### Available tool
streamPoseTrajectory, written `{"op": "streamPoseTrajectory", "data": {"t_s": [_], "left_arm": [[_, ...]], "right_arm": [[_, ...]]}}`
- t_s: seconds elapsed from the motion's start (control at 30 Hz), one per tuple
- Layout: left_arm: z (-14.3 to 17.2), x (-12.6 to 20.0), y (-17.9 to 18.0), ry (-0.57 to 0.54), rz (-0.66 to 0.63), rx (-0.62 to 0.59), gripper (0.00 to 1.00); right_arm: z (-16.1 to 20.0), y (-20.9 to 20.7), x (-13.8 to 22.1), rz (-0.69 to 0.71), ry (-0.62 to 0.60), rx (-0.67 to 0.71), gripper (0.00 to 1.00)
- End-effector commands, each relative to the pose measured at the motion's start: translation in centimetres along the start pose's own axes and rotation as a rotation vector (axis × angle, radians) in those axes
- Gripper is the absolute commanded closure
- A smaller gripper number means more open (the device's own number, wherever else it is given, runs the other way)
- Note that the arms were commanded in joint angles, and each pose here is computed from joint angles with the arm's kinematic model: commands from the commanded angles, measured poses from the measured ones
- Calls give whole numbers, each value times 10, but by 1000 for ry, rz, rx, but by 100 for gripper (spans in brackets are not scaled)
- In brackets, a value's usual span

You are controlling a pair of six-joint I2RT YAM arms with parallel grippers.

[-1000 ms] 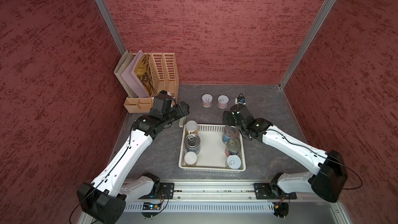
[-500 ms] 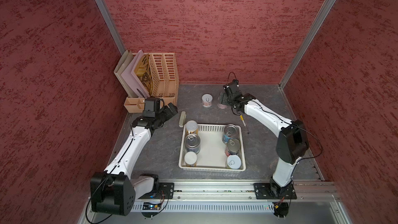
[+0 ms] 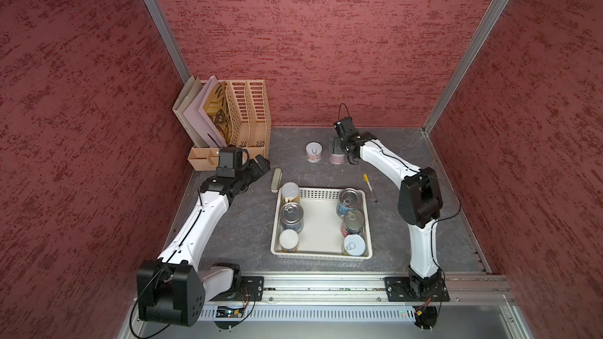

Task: Put the canned food in the basket
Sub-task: Pick up the canned food from the center of the board.

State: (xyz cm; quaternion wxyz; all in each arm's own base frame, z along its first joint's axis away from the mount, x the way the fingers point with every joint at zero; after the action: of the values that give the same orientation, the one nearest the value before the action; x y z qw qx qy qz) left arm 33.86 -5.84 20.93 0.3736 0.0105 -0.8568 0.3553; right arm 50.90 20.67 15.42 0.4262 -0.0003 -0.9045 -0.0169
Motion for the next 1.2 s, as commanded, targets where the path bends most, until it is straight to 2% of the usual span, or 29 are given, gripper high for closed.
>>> {"op": "streamPoseTrajectory", "data": {"t_s": [0.0,0.53,0.9,1.0,1.17], "left_arm": [[-2,0,-3,-12,21,-10,0],[2,-7,-3,21,23,0,0],[3,-9,-4,31,33,5,0],[3,-10,-4,35,31,6,0],[3,-11,-4,40,29,9,0]], "right_arm": [[12,5,-18,-19,96,59,2],[13,-2,-64,77,137,77,2],[2,-12,-81,28,137,25,2],[1,-11,-83,12,137,25,7],[3,-7,-83,-16,148,20,23]]}}
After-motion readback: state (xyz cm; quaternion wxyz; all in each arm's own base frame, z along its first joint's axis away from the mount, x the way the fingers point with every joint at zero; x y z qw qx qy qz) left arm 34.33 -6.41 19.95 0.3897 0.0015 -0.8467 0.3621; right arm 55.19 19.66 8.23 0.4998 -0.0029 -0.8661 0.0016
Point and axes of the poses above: each gripper's point midway between its finger pads, its own x axis back along the fingers, its own y axis along the line the jaws close on, z = x × y, the point moved 2 cm from there along x, back along the fingers, and after that the axes turned 2 degrees about x, right-handed, at the moved point
